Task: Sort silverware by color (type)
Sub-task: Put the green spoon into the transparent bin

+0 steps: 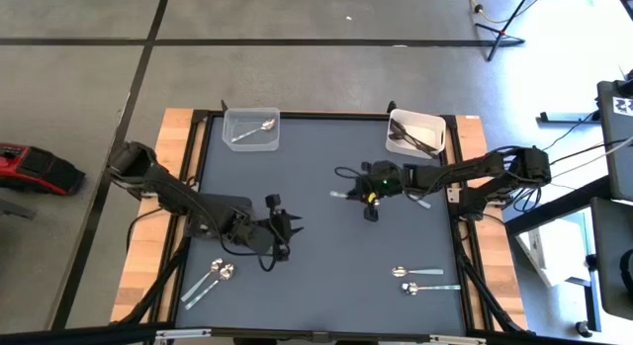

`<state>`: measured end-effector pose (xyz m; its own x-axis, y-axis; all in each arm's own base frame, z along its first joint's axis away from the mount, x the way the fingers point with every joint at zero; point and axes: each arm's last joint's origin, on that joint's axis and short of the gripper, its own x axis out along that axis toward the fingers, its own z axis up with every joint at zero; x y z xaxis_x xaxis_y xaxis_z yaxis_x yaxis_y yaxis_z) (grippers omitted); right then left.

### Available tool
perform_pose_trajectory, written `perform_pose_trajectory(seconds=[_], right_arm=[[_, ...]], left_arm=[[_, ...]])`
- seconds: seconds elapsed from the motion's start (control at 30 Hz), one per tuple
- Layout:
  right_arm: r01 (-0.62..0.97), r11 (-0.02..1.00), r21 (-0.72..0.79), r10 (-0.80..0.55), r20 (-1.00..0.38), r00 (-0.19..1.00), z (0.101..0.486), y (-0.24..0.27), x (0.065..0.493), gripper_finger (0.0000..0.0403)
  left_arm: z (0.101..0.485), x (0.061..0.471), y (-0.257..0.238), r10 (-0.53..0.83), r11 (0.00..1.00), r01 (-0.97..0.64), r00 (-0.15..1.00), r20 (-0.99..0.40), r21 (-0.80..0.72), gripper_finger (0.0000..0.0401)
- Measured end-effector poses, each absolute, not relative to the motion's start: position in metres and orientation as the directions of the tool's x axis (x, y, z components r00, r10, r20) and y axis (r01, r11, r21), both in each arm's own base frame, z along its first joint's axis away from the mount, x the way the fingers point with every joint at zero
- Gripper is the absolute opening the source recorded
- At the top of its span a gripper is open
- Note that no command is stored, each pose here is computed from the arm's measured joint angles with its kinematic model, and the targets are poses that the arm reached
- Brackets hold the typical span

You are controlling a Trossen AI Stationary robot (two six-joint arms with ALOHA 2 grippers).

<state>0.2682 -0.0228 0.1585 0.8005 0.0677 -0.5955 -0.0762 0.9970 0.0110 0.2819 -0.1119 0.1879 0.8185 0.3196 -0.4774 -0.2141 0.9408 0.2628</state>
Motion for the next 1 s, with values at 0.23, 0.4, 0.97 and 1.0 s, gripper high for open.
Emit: perform_pose_trajectory(seconds=[0.23, 0.4, 0.97, 1.0], right_arm=[[-0.284, 0.958, -0.027, 0.236, -0.486, 0.841, 0.169, 0.008, 0.275, 0.0008], [-0.364, 0.931, -0.035, 0.311, -0.449, 0.837, 0.176, 0.022, 0.279, 0.0007], [-0.408, 0.910, -0.073, 0.351, -0.386, 0.853, 0.187, 0.041, 0.293, 0.0007], [-0.407, 0.910, -0.077, 0.352, -0.374, 0.858, 0.186, 0.041, 0.295, 0.0007]], left_arm=[[0.179, 0.298, -0.119, 0.282, 0.917, -0.119, 0.869, -0.407, 0.382, 0.0119], [0.181, 0.303, -0.117, 0.269, 0.916, -0.117, 0.889, -0.371, 0.384, 0.0119], [0.186, 0.315, -0.096, 0.190, 0.980, -0.153, 0.915, -0.356, 0.128, 0.0185], [0.186, 0.316, -0.095, 0.190, 0.980, -0.158, 0.918, -0.348, 0.120, 0.0185]])
